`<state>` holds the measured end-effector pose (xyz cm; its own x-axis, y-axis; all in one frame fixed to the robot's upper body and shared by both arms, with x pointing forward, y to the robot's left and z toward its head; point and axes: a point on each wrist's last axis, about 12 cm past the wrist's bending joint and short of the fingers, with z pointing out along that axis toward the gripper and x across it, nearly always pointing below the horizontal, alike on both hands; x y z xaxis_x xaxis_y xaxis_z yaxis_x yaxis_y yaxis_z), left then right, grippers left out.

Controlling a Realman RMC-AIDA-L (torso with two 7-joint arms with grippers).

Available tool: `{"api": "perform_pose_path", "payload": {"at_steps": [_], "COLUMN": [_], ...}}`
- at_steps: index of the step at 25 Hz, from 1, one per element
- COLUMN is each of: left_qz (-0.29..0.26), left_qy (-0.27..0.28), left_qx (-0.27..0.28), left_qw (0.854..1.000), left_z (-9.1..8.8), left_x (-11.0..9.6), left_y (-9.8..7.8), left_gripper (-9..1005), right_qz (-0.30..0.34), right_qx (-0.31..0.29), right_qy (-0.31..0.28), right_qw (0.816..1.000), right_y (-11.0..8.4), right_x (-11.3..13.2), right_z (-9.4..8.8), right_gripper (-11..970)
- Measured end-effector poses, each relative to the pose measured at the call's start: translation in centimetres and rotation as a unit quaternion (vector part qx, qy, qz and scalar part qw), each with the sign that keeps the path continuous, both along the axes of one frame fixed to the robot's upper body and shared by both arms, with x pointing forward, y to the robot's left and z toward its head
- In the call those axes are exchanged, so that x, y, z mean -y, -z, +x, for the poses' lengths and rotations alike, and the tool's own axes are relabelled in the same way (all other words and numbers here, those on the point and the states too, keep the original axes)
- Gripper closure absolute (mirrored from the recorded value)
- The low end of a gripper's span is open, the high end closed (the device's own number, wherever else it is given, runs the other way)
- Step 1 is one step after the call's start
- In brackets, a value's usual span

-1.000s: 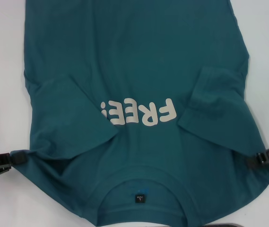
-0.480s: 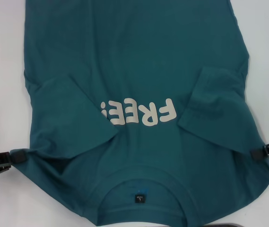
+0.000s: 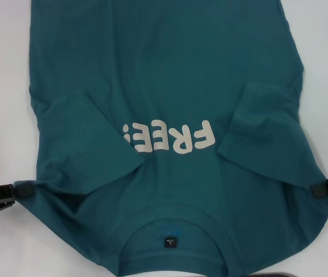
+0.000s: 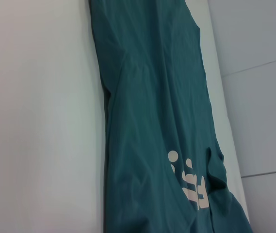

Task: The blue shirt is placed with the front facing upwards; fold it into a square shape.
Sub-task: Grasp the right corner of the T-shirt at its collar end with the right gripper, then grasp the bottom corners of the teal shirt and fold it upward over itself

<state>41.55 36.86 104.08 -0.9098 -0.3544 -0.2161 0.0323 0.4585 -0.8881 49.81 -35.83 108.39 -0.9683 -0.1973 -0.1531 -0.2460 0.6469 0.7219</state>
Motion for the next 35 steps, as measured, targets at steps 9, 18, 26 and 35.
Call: {"api": "perform_pose_path", "payload": {"at_steps": [9,18,26,35], "left_qz": [0.003,0.026,0.046,0.059], "left_qy": [0.009,0.037,0.052,0.052], "left_qx": [-0.007,-0.034,-0.061,-0.079], "left_qw": [1.000,0.998,0.996,0.994], "left_z": [0.0,-1.2,-2.3,-3.5], "left_x": [-0.1,-0.8,-1.5,-1.8], "left_y": [-0.1,-0.1,-0.2,0.0], "left_gripper": [959,958,959,958], "right_qz": [-0.032,-0.065,-0.084,-0.094], "right_qx": [-0.016,-0.038,-0.058,-0.068], "right_qy": [-0.006,0.000,-0.003,0.002], "right_qw": [0.999,0.997,0.995,0.993], "right_y": [-0.1,-1.0,-0.6,-0.5], "right_x": [1.0,2.9,3.4,3.9], "right_z": [-0.3,-0.7,-1.4,-1.7], "right_gripper": [937,933,929,924]}}
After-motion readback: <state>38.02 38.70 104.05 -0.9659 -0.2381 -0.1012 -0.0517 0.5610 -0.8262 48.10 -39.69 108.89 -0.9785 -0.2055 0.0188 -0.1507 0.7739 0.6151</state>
